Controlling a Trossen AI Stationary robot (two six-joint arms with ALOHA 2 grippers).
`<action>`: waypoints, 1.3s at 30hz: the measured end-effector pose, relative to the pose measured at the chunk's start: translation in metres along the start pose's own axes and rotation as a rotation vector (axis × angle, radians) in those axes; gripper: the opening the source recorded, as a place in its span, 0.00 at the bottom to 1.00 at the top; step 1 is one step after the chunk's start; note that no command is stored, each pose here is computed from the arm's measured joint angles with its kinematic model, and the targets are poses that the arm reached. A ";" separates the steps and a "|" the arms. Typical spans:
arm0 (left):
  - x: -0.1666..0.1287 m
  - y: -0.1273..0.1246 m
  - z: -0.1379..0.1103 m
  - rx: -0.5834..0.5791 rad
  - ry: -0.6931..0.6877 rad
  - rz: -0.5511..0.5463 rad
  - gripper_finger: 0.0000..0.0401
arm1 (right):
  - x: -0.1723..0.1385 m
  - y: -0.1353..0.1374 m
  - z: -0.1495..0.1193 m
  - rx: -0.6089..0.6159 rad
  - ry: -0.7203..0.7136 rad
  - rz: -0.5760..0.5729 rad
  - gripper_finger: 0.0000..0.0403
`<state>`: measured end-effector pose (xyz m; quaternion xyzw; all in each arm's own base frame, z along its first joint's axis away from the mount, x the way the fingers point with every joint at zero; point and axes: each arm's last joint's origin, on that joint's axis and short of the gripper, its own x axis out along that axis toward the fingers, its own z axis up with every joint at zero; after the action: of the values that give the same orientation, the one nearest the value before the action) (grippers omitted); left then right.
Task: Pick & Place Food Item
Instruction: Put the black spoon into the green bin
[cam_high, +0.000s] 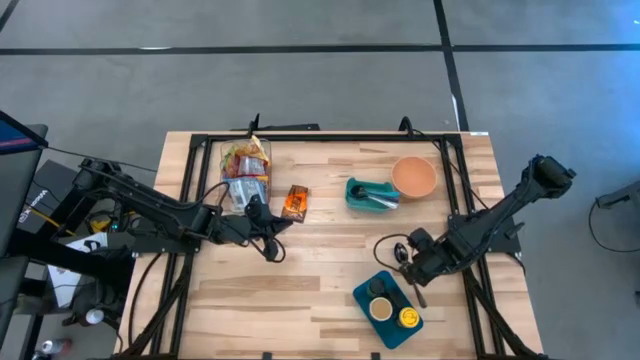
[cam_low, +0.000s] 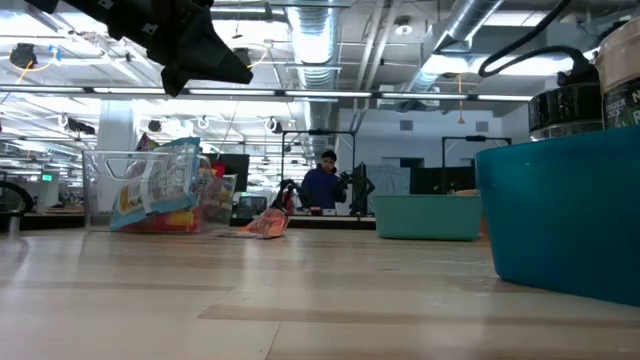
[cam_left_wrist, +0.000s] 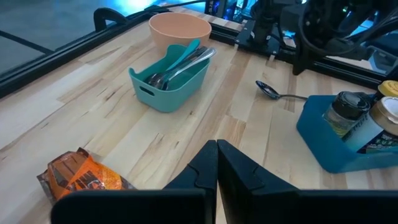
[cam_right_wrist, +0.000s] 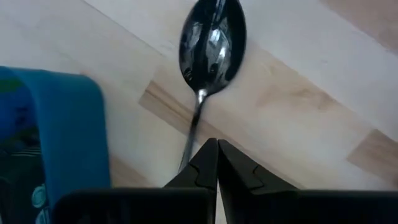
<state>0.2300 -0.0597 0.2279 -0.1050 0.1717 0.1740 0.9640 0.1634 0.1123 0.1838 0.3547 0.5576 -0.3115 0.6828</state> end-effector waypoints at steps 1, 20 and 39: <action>0.000 0.000 0.000 -0.001 -0.001 0.000 0.00 | 0.001 0.000 0.000 0.001 0.000 0.005 0.01; 0.000 0.000 0.000 -0.002 -0.002 -0.001 0.00 | 0.018 0.004 -0.002 0.109 -0.001 -0.003 0.22; 0.000 -0.001 0.002 -0.016 -0.021 -0.009 0.00 | 0.050 0.014 -0.007 0.030 -0.009 -0.162 0.21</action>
<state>0.2311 -0.0600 0.2302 -0.1116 0.1599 0.1718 0.9656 0.1806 0.1242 0.1353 0.3175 0.5767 -0.3756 0.6523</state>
